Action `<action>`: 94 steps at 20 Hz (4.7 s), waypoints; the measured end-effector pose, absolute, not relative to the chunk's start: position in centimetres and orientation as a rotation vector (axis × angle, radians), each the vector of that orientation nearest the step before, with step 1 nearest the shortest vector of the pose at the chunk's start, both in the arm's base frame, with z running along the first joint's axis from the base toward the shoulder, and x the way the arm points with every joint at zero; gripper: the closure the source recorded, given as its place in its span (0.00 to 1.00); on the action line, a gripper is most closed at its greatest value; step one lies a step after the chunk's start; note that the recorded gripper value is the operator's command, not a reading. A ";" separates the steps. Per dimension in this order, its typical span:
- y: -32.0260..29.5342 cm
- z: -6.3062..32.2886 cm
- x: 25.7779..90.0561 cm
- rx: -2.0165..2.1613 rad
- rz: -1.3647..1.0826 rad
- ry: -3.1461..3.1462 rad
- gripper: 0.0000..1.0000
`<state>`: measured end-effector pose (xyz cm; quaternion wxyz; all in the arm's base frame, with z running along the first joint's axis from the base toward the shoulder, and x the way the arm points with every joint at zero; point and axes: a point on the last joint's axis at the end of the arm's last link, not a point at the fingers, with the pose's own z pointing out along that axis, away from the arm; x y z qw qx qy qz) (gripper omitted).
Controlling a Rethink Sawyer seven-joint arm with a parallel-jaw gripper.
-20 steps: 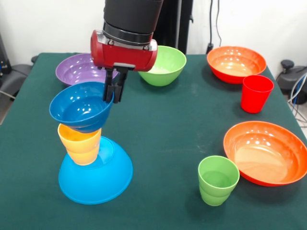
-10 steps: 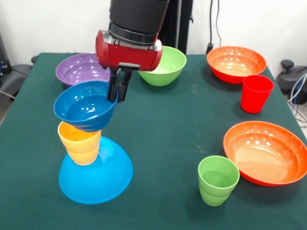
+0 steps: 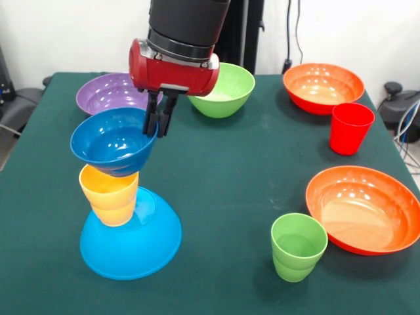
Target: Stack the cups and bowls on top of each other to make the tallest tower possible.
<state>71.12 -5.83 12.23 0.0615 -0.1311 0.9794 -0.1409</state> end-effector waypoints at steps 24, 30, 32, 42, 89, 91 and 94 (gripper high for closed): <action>-8.3 12.0 70.2 -0.394 -0.508 2.967 1.00; -8.4 12.0 70.6 -0.396 -0.505 2.937 1.00; -8.3 12.0 70.9 -0.399 -0.499 2.915 1.00; -8.0 12.3 72.1 -0.411 -0.472 2.818 1.00; -6.8 13.5 71.6 -0.343 -0.496 2.976 0.00; -6.6 14.1 71.7 -0.333 -0.503 2.996 0.00; -6.5 15.2 71.6 -0.304 -0.502 3.026 0.00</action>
